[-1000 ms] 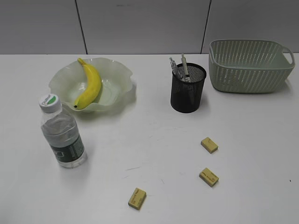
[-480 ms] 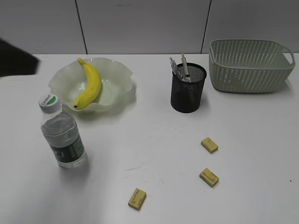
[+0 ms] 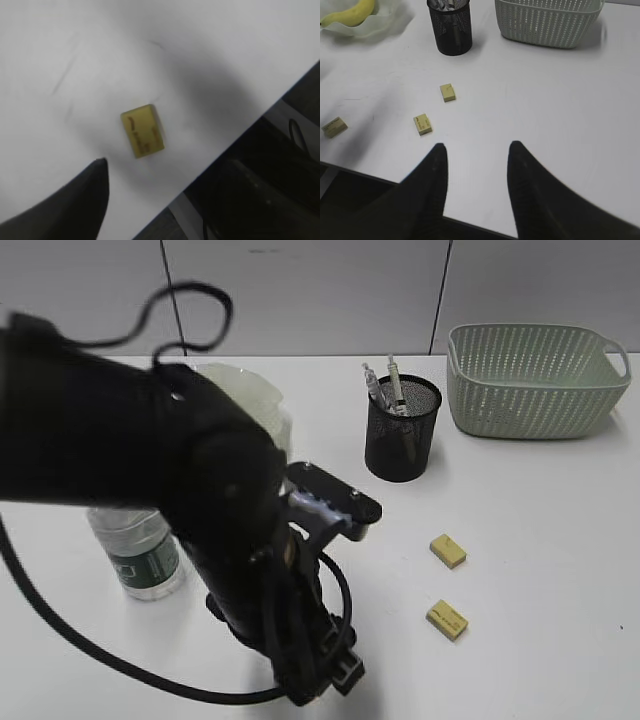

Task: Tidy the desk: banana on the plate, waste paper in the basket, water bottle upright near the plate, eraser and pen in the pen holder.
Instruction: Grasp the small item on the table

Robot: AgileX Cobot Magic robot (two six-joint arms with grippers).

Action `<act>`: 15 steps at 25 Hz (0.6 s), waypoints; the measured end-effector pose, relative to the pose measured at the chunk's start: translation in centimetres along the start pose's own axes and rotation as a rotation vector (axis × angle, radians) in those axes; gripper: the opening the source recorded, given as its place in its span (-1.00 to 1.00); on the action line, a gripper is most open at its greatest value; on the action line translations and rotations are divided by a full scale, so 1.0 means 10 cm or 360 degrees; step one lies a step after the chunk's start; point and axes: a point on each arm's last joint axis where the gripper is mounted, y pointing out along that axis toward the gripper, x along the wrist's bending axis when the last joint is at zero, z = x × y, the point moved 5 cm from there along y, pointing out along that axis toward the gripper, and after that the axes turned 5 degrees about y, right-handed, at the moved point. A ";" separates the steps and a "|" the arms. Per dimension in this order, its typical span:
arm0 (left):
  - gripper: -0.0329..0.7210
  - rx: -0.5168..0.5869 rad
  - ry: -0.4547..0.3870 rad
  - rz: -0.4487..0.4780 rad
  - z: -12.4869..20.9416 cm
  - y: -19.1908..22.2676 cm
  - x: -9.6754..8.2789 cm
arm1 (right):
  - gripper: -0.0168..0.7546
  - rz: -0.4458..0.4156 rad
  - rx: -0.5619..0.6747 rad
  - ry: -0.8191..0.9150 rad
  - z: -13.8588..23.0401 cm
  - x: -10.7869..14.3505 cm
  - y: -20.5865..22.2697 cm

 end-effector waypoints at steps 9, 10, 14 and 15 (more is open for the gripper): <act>0.35 0.0038 -0.0105 -0.0031 -0.06 0.52 0.02 | -0.13 0.0000 0.0000 0.0000 0.00 0.00 0.00; 0.27 0.0027 -0.0116 -0.0044 -0.07 0.55 0.03 | -0.13 0.0000 0.0000 0.0000 0.00 0.00 0.00; -0.22 0.0025 -0.0104 -0.0098 -0.08 0.60 0.08 | -0.13 -0.0001 0.0000 0.0001 0.00 0.00 0.00; -0.39 0.0025 -0.0095 -0.0107 -0.08 0.60 0.09 | -0.13 -0.0001 0.0000 0.0001 0.00 0.00 0.00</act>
